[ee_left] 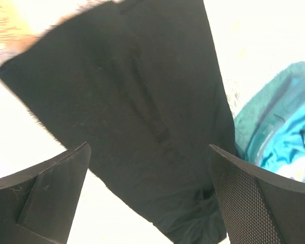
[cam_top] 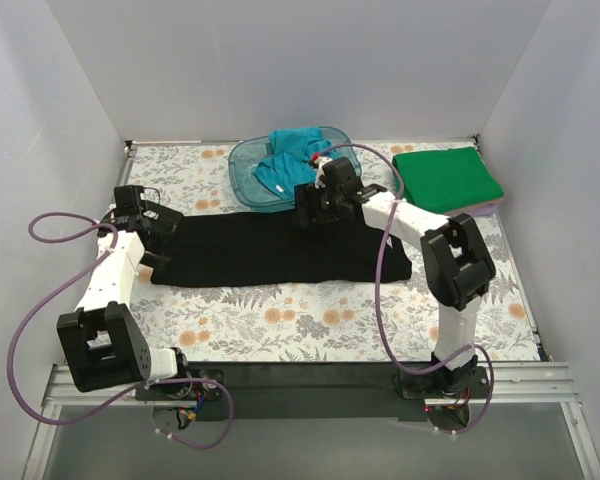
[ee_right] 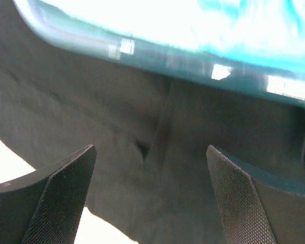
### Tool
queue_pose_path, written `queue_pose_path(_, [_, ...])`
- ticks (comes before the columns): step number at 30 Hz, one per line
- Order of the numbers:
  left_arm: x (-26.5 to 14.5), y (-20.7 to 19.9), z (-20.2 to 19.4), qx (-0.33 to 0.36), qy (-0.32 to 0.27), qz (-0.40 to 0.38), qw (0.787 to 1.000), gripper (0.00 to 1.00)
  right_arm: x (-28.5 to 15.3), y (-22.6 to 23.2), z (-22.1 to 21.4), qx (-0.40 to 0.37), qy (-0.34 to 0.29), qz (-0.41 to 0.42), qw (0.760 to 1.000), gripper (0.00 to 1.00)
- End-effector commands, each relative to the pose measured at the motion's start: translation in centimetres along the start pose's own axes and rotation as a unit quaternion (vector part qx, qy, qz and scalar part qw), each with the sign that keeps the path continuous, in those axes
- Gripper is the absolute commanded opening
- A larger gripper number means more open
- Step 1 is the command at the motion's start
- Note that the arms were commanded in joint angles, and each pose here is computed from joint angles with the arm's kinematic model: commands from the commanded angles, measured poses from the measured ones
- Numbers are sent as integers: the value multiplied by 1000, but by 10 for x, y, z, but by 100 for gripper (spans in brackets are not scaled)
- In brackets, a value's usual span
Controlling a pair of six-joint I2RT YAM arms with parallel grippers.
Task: Fold and stack the t-shirts
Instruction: Fold the tshirt
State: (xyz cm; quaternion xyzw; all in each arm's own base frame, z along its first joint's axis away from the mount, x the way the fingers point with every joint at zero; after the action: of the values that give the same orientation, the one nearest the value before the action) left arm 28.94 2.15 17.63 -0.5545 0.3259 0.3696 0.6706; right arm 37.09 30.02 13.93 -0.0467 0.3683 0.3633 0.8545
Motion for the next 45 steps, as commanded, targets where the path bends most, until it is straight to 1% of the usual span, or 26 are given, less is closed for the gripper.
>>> queue_pose_path(1, [7, -16, -9, 30, 53, -36, 997, 98, -36, 7, -24, 17, 14, -24, 999, 96])
queue_pose_path(2, [11, -20, -16, 40, 64, -42, 996, 98, -50, 6, -25, 29, 5, -45, 999, 97])
queue_pose_path(4, [27, -20, -28, 55, 74, -24, 995, 98, -65, 1, -61, 49, 31, -72, 996, 98])
queue_pose_path(5, [33, -21, -42, 74, 92, -22, 993, 98, -68, -5, -74, 69, 40, -85, 993, 98])
queue_pose_path(6, [38, -21, -48, 85, 102, -17, 991, 98, -72, -12, -84, 77, 46, -104, 991, 98])
queue_pose_path(7, [53, -14, -55, 93, 114, 6, 989, 98, -76, -17, -103, 85, 63, -114, 988, 98])
queue_pose_path(8, [60, -13, -64, 107, 121, 9, 987, 98, -77, -23, -110, 93, 68, -124, 986, 98])
queue_pose_path(10, [74, -1, -71, 127, 129, 37, 983, 98, -79, -36, -123, 112, 82, -141, 980, 98])
queue_pose_path(11, [82, 16, -75, 129, 140, 67, 979, 98, -79, -41, -130, 116, 89, -151, 978, 98])
queue_pose_path(12, [86, 26, -75, 130, 136, 83, 979, 98, -77, -41, -132, 115, 94, -149, 977, 98])
queue_pose_path(13, [89, 40, -71, 128, 112, 106, 980, 98, -71, -42, -138, 113, 108, -145, 977, 98])
queue_pose_path(14, [88, 59, -71, 118, 102, 131, 979, 98, -68, -42, -138, 110, 111, -141, 978, 97])
queue_pose_path(16, [86, 79, -68, 110, 78, 153, 979, 98, -62, -48, -144, 107, 126, -156, 974, 97])
queue_pose_path(19, [74, 102, -73, 89, 88, 159, 979, 98, -61, -57, -145, 107, 140, -184, 967, 97])
queue_pose_path(22, [62, 122, -77, 84, 95, 158, 979, 98, -60, -61, -145, 110, 143, -187, 966, 97])
queue_pose_path(23, [56, 126, -82, 80, 116, 156, 978, 98, -59, -61, -144, 107, 144, -184, 966, 97])
queue_pose_path(24, [52, 130, -83, 74, 118, 155, 978, 98, -57, -62, -143, 106, 144, -183, 967, 97])
queue_pose_path(26, [39, 143, -93, 87, 129, 148, 977, 98, -52, -66, -139, 104, 146, -182, 967, 98])
queue_pose_path(31, [20, 161, -114, 81, 164, 123, 975, 98, -52, -85, -135, 141, 149, -200, 958, 98])
queue_pose_path(32, [17, 169, -121, 93, 176, 122, 972, 98, -52, -87, -133, 144, 147, -201, 958, 97])
queue_pose_path(37, [11, 196, -141, 100, 212, 152, 960, 98, -55, -111, -135, 165, 155, -219, 949, 98])
queue_pose_path(38, [7, 200, -147, 99, 220, 156, 958, 98, -56, -118, -129, 170, 150, -219, 949, 98])
queue_pose_path(41, [-1, 212, -160, 109, 244, 151, 952, 98, -53, -128, -131, 170, 161, -216, 948, 97])
queue_pose_path(43, [-6, 215, -167, 97, 255, 145, 951, 98, -50, -134, -127, 169, 158, -217, 948, 97])
queue_pose_path(44, [-10, 219, -172, 109, 263, 144, 948, 98, -49, -134, -125, 163, 158, -214, 950, 97])
queue_pose_path(45, [-12, 220, -176, 97, 267, 148, 947, 98, -48, -136, -121, 162, 152, -214, 951, 98])
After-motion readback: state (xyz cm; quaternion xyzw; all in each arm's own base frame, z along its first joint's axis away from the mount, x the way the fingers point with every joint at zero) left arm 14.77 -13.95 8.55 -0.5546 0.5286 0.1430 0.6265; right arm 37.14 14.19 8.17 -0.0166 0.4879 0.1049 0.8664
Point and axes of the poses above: each gripper's point midway between its finger pads, its own x axis out along the fingers, its own y axis along the line the jaws close on, z = x × y, the point moved 6 cm from there along -x, back along the fingers, and after that the axes turned 15 degrees about -x, right-handed, at the moved point
